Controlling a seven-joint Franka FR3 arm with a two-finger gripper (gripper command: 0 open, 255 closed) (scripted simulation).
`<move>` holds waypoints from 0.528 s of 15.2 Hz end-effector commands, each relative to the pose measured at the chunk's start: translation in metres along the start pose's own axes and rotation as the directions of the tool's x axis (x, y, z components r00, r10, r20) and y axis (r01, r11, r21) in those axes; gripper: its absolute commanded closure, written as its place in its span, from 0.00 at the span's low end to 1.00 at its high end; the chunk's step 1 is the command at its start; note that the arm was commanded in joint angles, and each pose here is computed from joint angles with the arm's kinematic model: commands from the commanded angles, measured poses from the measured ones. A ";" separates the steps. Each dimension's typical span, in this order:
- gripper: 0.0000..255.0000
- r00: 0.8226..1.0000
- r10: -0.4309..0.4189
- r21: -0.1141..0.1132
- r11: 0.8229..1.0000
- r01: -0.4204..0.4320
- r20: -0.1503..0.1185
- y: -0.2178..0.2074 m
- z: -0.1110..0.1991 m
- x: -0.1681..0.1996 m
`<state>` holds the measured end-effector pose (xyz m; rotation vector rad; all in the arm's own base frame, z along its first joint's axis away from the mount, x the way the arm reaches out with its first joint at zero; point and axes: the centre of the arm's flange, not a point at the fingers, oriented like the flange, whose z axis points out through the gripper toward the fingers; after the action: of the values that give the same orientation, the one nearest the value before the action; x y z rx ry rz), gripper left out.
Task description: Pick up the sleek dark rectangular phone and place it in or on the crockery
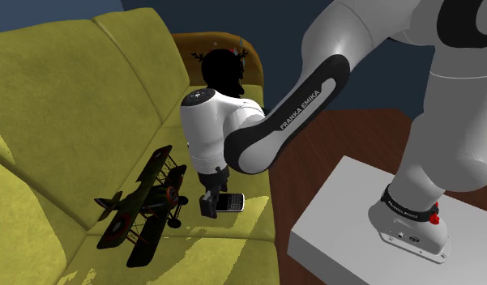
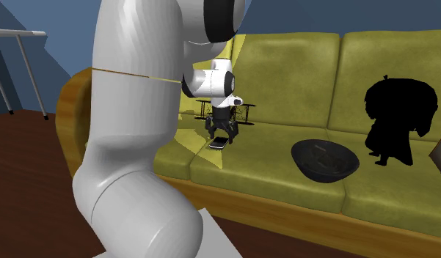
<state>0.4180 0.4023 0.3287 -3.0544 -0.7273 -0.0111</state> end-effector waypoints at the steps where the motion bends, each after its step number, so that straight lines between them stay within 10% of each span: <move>1: 0.00 1.000 0.000 0.000 1.000 0.000 0.000 0.000 0.000 0.000; 4: 0.00 1.000 0.000 0.000 1.000 0.000 0.000 0.000 0.000 0.000; 5: 1.00 1.000 0.000 0.000 1.000 0.000 0.000 0.000 0.000 0.000; 8: 1.00 1.000 0.000 0.000 1.000 0.000 0.000 0.000 0.001 0.000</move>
<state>0.4185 0.4021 0.3293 -3.0546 -0.7263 -0.0146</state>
